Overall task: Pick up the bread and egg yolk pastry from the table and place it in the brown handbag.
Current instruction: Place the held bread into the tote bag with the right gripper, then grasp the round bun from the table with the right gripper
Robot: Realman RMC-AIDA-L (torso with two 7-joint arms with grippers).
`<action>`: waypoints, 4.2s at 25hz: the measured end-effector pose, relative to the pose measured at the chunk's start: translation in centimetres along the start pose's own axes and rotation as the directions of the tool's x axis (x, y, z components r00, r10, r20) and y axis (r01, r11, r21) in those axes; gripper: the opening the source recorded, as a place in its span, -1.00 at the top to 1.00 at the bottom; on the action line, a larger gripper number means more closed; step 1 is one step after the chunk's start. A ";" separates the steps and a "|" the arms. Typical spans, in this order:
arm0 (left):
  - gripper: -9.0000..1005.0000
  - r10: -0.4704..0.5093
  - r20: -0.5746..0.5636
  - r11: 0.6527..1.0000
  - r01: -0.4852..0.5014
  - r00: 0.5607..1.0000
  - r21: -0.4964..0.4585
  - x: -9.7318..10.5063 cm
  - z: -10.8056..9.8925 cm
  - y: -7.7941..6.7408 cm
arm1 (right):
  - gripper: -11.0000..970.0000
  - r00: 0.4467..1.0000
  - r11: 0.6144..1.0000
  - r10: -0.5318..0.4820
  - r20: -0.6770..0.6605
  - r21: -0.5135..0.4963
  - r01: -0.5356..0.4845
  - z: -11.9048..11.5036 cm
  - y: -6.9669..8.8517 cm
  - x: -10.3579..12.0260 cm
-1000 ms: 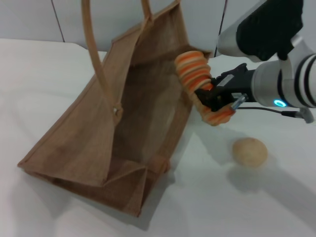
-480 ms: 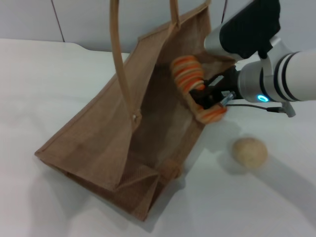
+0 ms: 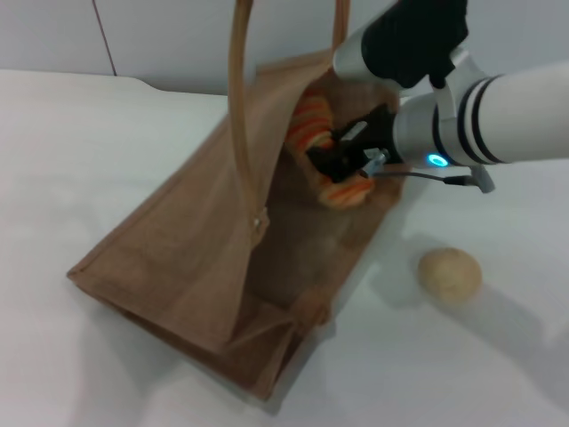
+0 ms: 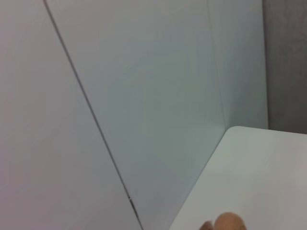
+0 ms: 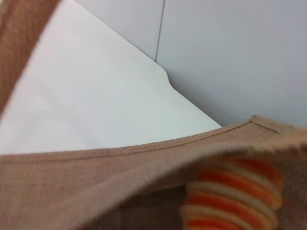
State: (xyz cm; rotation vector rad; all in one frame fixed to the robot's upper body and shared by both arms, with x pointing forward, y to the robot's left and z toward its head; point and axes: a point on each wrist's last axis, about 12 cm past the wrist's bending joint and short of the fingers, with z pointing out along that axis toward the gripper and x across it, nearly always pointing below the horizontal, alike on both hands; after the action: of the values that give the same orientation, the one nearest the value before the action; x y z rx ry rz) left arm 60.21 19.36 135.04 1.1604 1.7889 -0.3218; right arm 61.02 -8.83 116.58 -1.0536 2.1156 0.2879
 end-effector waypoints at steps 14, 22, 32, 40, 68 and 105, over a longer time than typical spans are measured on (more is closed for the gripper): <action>0.74 0.025 0.009 1.000 -0.025 1.000 0.019 -0.7 0.7 -0.8 | 0.42 0.999 0.999 0.041 -0.016 0.024 -0.040 2.5 -1.6 0.9; 0.74 0.024 0.015 0.999 -0.025 1.000 0.028 -0.8 0.9 -1.1 | 0.43 0.998 0.998 0.060 -0.037 0.039 -0.058 3.0 -2.2 0.9; 0.74 0.023 0.012 0.999 -0.023 1.000 0.022 -0.7 0.9 -1.0 | 0.24 0.998 0.997 0.066 -0.002 0.035 -0.066 3.2 -2.1 0.3; 0.74 0.004 0.006 1.000 -0.004 1.000 0.004 -0.1 0.7 -0.5 | -0.35 0.998 0.997 0.069 -0.004 0.037 -0.069 3.2 -2.1 0.4; 0.74 -0.118 -0.038 0.980 0.110 0.992 -0.165 4.1 -1.0 2.6 | -0.64 0.987 0.996 0.082 -0.135 0.053 -0.076 -4.6 -2.5 4.6; 0.74 -0.107 -0.045 0.983 0.099 0.993 -0.156 3.9 -0.9 2.4 | -0.60 0.893 0.996 0.074 -0.443 -0.006 -0.086 -2.1 -3.1 9.8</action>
State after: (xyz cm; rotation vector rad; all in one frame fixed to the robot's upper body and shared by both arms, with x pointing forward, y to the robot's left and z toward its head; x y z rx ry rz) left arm 61.23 23.42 132.90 0.9784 1.8898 -0.2110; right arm 58.47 -17.64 111.48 -1.1295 2.5731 0.1190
